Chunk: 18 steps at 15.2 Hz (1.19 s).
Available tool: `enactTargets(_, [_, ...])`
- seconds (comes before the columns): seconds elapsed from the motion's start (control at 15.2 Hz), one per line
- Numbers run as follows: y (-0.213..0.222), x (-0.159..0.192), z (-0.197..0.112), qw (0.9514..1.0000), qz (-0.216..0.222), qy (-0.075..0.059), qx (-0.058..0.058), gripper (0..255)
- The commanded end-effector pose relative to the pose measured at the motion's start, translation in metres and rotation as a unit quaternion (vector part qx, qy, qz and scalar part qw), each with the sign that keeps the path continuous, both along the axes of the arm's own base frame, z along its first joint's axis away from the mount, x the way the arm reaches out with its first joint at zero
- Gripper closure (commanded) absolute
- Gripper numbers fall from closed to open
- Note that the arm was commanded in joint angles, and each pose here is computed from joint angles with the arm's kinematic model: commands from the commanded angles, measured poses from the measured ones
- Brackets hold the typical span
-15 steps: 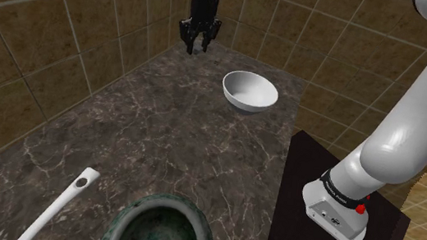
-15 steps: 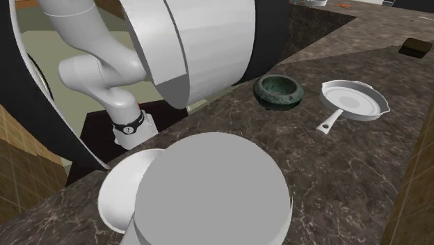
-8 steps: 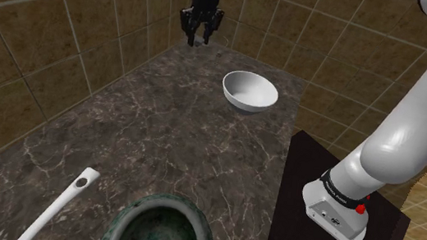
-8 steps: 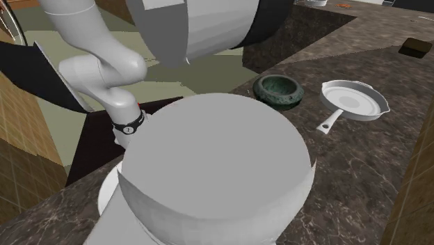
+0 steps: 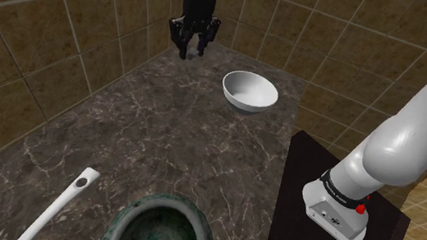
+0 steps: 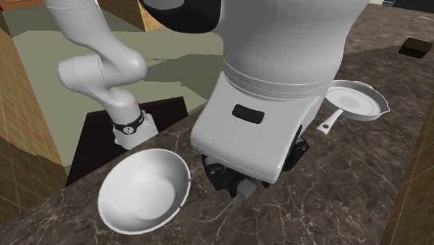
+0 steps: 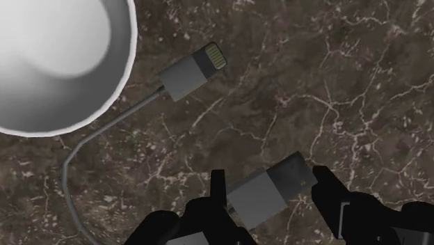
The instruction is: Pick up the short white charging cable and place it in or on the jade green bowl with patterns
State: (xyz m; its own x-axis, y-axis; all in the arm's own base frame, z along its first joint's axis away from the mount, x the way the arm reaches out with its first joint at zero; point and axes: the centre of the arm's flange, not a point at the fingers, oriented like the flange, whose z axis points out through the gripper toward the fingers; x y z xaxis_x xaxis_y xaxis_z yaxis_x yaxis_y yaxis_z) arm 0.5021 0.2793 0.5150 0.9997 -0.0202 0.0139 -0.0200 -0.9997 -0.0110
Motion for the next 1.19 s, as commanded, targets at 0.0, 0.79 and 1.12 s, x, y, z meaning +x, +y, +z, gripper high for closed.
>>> enactTargets(0.0, [0.017,-0.02,-0.003,1.0,-0.001,0.0,0.0,255])
enactTargets(0.79, [0.129,-0.132,-0.001,1.0,-0.001,0.0,0.0,255])
enactTargets(1.12, [0.176,-0.179,0.0,1.0,-0.001,0.0,0.0,255])
